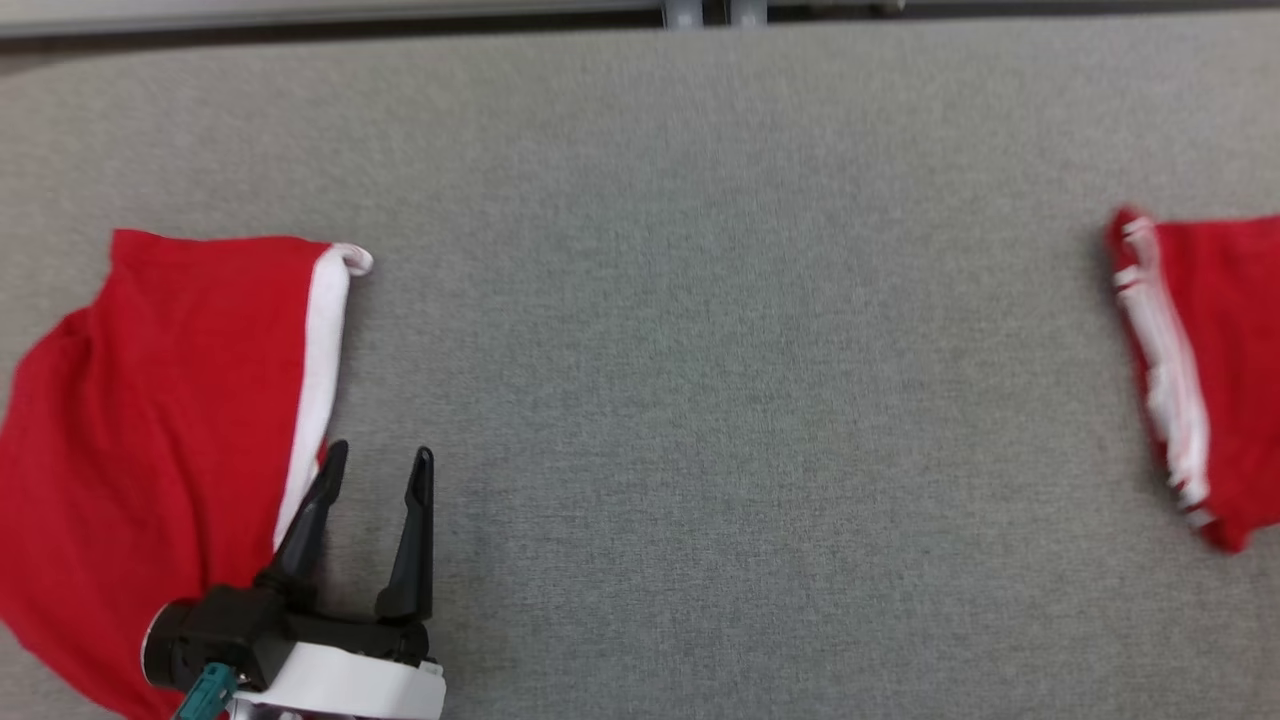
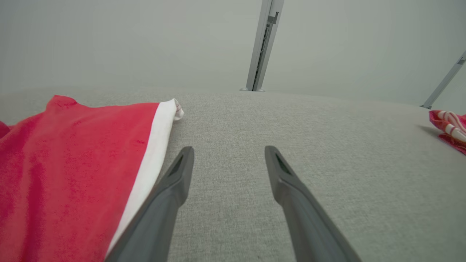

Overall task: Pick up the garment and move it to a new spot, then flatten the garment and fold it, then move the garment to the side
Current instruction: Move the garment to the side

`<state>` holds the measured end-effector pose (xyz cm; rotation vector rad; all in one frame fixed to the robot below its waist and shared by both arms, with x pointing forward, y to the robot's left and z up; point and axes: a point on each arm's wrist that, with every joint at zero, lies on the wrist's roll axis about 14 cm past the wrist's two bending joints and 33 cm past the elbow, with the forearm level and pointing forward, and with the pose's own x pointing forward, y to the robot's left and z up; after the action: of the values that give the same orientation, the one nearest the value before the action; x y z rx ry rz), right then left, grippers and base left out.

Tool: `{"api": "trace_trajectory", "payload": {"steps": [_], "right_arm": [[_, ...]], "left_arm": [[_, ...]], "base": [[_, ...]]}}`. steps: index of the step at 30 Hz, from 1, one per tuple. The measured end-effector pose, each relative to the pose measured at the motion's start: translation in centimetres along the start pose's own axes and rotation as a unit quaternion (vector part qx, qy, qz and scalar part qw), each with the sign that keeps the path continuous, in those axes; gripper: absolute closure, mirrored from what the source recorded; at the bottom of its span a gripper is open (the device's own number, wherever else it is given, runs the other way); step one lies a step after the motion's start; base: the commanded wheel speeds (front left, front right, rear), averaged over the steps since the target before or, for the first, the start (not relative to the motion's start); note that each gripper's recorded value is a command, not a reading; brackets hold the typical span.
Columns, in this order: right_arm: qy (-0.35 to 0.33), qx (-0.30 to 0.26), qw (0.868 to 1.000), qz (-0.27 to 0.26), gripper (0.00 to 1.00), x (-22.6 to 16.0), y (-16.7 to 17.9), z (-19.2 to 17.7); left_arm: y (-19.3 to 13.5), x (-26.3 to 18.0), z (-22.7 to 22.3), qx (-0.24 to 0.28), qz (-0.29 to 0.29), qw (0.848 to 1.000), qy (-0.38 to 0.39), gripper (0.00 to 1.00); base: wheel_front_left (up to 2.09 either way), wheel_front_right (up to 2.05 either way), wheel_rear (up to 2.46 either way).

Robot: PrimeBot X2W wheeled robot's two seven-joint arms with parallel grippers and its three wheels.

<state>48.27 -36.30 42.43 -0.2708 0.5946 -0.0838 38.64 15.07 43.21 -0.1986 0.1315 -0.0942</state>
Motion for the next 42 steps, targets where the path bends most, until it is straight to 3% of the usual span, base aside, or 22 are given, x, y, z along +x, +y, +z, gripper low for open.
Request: {"api": "trace_trajectory", "payload": {"steps": [3, 7, 10, 11, 14, 18, 22, 23, 25, 33, 37, 42], "right_arm": [[0.012, -0.027, 0.998, -0.058, 1.0, 0.9, -4.7, 0.2], [0.037, -0.051, 0.994, -0.09, 1.0, 2.1, -7.0, -0.5], [0.056, -0.045, 0.992, -0.107, 0.64, 2.3, -8.1, -1.3], [0.06, -0.049, 0.991, -0.11, 0.01, 2.2, -8.3, -1.5], [0.036, -0.054, 0.99, -0.123, 0.0, 1.9, -9.1, -0.4], [-0.077, -0.061, 0.987, -0.124, 0.0, 0.9, -8.4, 4.2], [-0.165, -0.038, 0.981, -0.092, 0.0, -1.2, -4.4, 5.7], [-0.205, -0.004, 0.976, -0.075, 0.0, -2.9, -2.1, 5.7], [-0.231, -0.001, 0.971, -0.053, 0.0, -4.8, 0.8, 5.2], [-0.247, 0.048, 0.968, 0.024, 0.0, -11.8, 10.6, 0.0], [-0.29, 0.078, 0.953, 0.04, 0.0, -14.9, 12.8, 1.5], [-0.298, 0.093, 0.948, 0.06, 0.0, -16.3, 14.6, 1.3]], "left_arm": [[0.1, 1.3, -1.4, 0.003, -0.005, 1.0, 0.017, 0.0], [0.0, 2.2, -3.4, -0.002, -0.011, 0.999, 0.043, 0.0], [0.0, 2.4, -4.1, -0.004, -0.013, 0.999, 0.052, 0.0], [0.1, 2.4, -4.1, -0.005, -0.012, 0.999, 0.052, 0.0], [0.3, 2.3, -3.6, -0.008, -0.007, 0.999, 0.044, 0.0], [0.5, 1.7, -2.2, -0.017, 0.0, 1.0, 0.026, 0.0], [0.6, 0.0, -1.0, -0.028, 0.012, 0.999, 0.013, 0.0], [1.0, -1.2, -0.3, -0.032, 0.025, 0.999, 0.004, 0.0], [1.4, -2.5, 0.5, -0.031, 0.037, 0.999, -0.006, 0.0], [1.5, -5.4, 3.8, -0.018, 0.038, 0.997, -0.061, 0.0], [2.0, -7.0, 4.3, -0.013, 0.047, 0.996, -0.072, 0.0], [2.7, -8.0, 4.5, -0.014, 0.058, 0.995, -0.079, 0.0]], "base": [[0.0, 0.0, 0.0], [0.0, 0.0, 0.0], [0.0, 0.0, 0.0], [0.0, 0.0, 0.0], [0.0, 0.0, 0.0], [0.0, 0.0, 0.0], [0.0, 0.0, 0.0], [0.0, 0.0, 0.0], [0.0, 0.0, 0.0], [0.0, 0.0, 0.0], [0.0, 0.0, 0.0], [0.0, 0.0, 0.0]]}}
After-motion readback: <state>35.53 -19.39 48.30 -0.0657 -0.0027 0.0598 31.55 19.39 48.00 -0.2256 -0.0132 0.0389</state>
